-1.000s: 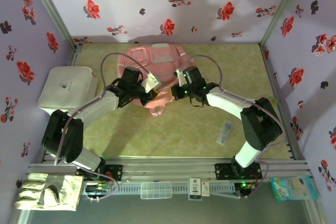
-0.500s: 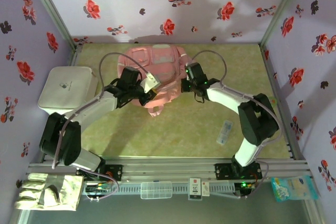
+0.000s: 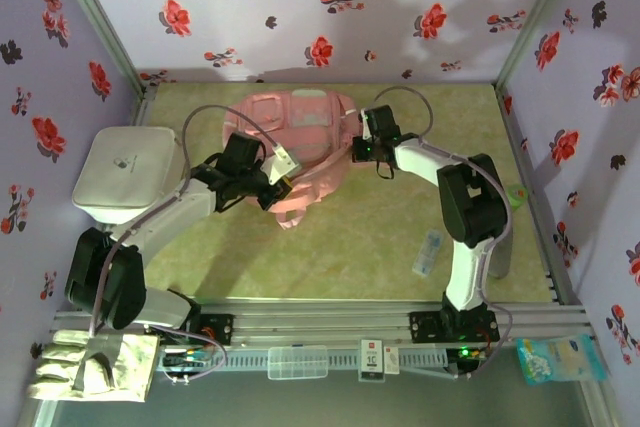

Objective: Pack the student bag
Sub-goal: Zip the student bag at the center of the table.

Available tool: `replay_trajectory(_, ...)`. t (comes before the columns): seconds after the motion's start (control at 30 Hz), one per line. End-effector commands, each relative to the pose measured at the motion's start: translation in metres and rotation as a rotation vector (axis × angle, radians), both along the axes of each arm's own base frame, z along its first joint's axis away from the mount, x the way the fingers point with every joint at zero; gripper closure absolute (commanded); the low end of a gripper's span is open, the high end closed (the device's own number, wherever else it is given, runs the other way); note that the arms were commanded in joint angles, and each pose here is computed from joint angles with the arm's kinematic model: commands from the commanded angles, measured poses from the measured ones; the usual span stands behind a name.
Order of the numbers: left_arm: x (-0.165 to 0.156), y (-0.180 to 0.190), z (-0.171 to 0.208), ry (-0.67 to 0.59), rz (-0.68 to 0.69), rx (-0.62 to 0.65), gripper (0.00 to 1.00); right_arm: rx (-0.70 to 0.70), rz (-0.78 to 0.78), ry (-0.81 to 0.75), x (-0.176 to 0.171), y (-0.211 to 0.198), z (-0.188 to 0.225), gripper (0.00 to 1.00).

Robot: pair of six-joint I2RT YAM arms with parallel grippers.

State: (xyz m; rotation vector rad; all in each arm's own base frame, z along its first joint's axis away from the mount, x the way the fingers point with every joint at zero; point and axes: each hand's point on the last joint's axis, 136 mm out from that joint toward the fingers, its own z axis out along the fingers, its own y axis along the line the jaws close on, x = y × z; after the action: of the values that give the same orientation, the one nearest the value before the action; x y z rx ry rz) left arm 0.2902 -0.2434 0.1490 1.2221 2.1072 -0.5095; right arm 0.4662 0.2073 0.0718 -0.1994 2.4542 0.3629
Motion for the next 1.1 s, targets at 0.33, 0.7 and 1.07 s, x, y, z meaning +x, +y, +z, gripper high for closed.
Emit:
replay_trajectory(0.33, 0.008, 0.015, -0.021, 0.001, 0.051, 0.127, 1.0, -0.044, -0.339, 0.182, -0.053, -0.082, -0.039, 1.0)
replay_trajectory(0.7, 0.019, 0.022, -0.034, 0.061, 0.057, 0.121, 1.0, -0.093, -0.449, 0.215, -0.063, -0.116, -0.053, 1.0)
replay_trajectory(1.07, 0.01, 0.005, 0.016, 0.076, 0.023, -0.01, 0.39, 0.145, -0.176, 0.077, -0.072, -0.068, 0.031, 0.43)
